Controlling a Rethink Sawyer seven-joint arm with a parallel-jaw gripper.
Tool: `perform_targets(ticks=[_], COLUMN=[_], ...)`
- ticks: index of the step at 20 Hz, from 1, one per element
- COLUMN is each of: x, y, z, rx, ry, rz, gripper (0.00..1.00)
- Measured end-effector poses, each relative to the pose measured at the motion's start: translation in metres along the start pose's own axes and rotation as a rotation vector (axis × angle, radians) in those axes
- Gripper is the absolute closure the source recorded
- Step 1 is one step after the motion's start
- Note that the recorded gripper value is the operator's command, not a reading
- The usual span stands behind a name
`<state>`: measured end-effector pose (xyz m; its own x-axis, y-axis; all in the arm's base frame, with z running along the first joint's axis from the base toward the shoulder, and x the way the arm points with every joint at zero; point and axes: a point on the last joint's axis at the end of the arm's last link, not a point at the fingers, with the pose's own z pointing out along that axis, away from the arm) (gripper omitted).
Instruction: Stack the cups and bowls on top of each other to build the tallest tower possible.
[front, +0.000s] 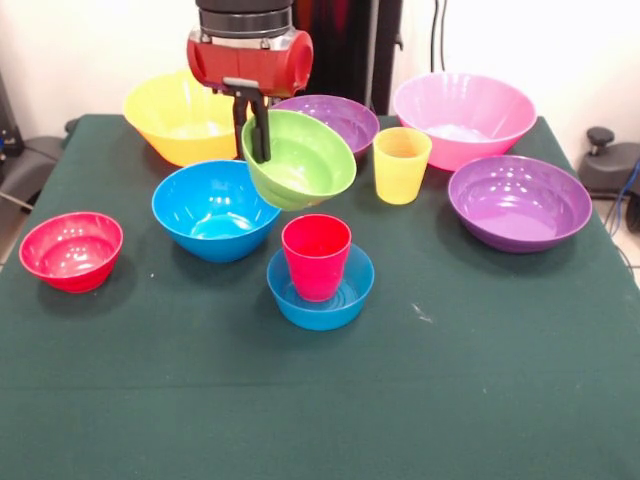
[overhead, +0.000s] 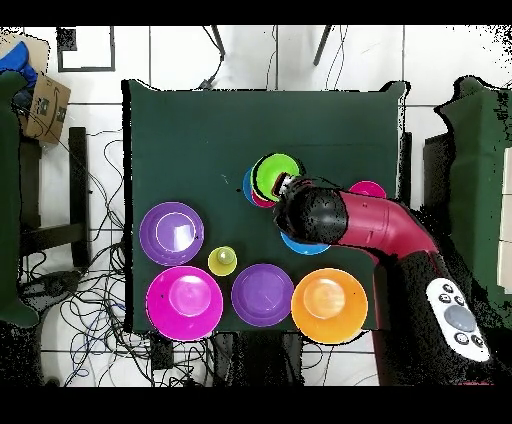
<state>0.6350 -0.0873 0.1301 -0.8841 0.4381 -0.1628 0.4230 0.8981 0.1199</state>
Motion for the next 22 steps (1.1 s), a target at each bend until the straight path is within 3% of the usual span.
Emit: perform_targets(ticks=[9,16,22], x=[0.006,0.017,0.028], y=[-0.001,0.013,0.037], z=[0.010,0.023,0.035], rx=[-0.077,-0.148,-0.219], ry=[-0.007,0.047,0.110], rz=[0.025,0.055,0.089], gripper=[1.00,1.00,1.00])
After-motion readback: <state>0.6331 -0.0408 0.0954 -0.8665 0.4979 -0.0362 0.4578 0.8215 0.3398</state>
